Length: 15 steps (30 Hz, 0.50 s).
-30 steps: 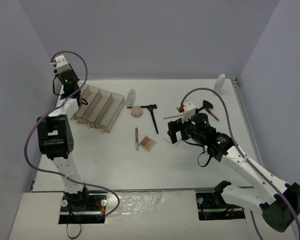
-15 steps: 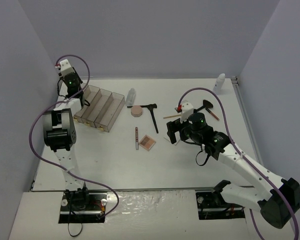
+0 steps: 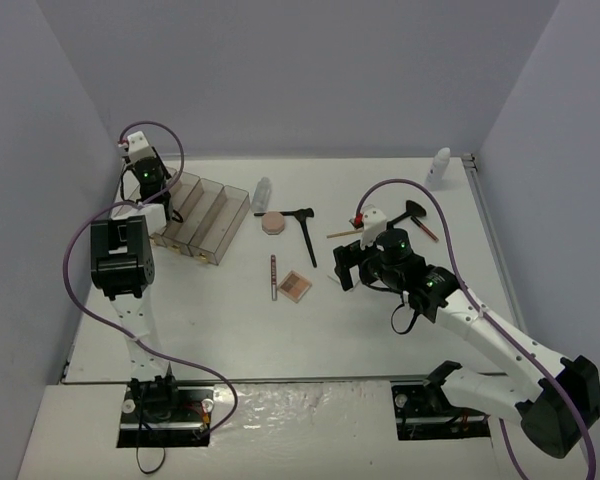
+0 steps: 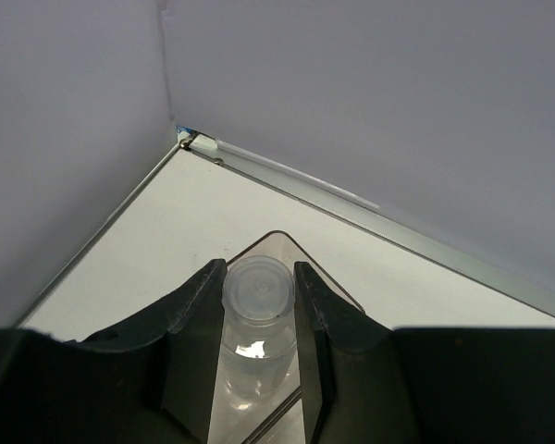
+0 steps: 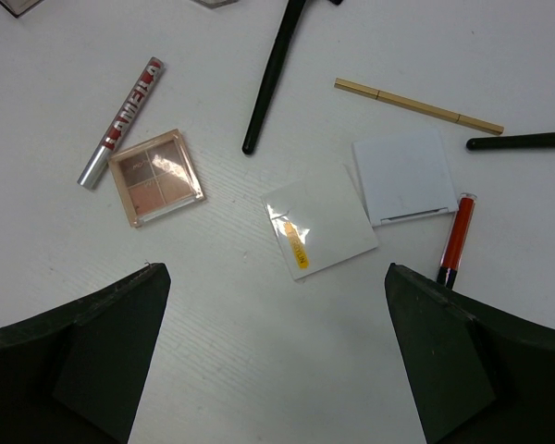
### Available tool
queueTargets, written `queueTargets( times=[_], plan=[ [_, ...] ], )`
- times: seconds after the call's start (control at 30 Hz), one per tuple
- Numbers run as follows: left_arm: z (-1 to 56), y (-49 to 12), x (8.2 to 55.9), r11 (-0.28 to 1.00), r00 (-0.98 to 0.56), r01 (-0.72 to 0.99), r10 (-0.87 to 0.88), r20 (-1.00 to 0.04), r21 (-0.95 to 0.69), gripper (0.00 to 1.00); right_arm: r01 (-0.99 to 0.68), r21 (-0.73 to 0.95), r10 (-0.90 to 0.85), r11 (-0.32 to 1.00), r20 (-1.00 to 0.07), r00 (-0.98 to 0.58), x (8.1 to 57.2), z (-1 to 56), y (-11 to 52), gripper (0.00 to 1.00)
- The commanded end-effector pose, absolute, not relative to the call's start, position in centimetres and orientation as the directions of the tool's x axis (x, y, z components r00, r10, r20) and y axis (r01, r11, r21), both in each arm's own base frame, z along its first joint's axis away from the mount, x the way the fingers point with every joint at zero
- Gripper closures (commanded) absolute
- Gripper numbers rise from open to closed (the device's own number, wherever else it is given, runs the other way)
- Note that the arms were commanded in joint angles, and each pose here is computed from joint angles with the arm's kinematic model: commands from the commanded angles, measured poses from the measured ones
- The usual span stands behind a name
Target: Organize the makeup
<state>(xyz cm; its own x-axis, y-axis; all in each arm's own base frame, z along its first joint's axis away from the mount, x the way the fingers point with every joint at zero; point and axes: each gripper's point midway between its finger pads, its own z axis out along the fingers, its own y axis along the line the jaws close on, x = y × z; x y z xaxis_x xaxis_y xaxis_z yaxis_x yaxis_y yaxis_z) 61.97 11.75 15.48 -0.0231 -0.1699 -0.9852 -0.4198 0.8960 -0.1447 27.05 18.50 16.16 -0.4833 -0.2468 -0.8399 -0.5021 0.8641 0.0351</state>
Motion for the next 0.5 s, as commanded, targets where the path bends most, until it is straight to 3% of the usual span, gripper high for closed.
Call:
queueTargets(
  times=[0.0,0.1,0.17,0.3,0.4,0.47],
  plan=[
    [23.5,11.5,64.0,0.918,0.198,-0.346,-0.132,-0.971,-0.195,0.97,-0.485,0.045,-0.192,0.873,-0.884,-0.427,28.2,17.9,18.9,0.0],
    [23.0,11.3,64.1,0.923,0.18,-0.337,-0.132,-0.975,-0.188,0.84,-0.489,0.047,-0.192,0.871,-0.883,-0.428,28.2,17.9,19.0,0.0],
    [22.7,11.0,64.4,0.928,0.147,-0.329,-0.133,-0.98,-0.175,0.66,-0.492,0.051,-0.191,0.869,-0.883,-0.428,28.1,17.9,19.1,0.0],
    [22.4,11.1,64.1,0.928,0.116,-0.337,-0.13,-0.985,-0.162,0.5,-0.496,0.06,-0.183,0.866,-0.885,-0.427,27.9,18.0,19.1,0.0],
    [23.5,10.8,63.2,0.928,0.104,-0.335,-0.134,-0.986,-0.161,0.33,-0.5,0.069,-0.172,0.863,-0.891,-0.42,27.6,18.4,19.1,0.0],
    [24.3,10.7,62.6,0.929,0.096,-0.332,-0.138,-0.986,-0.162,0.27,-0.506,0.079,-0.16,0.859,-0.897,-0.412,27.4,18.9,19.2,0.0]
  ],
)
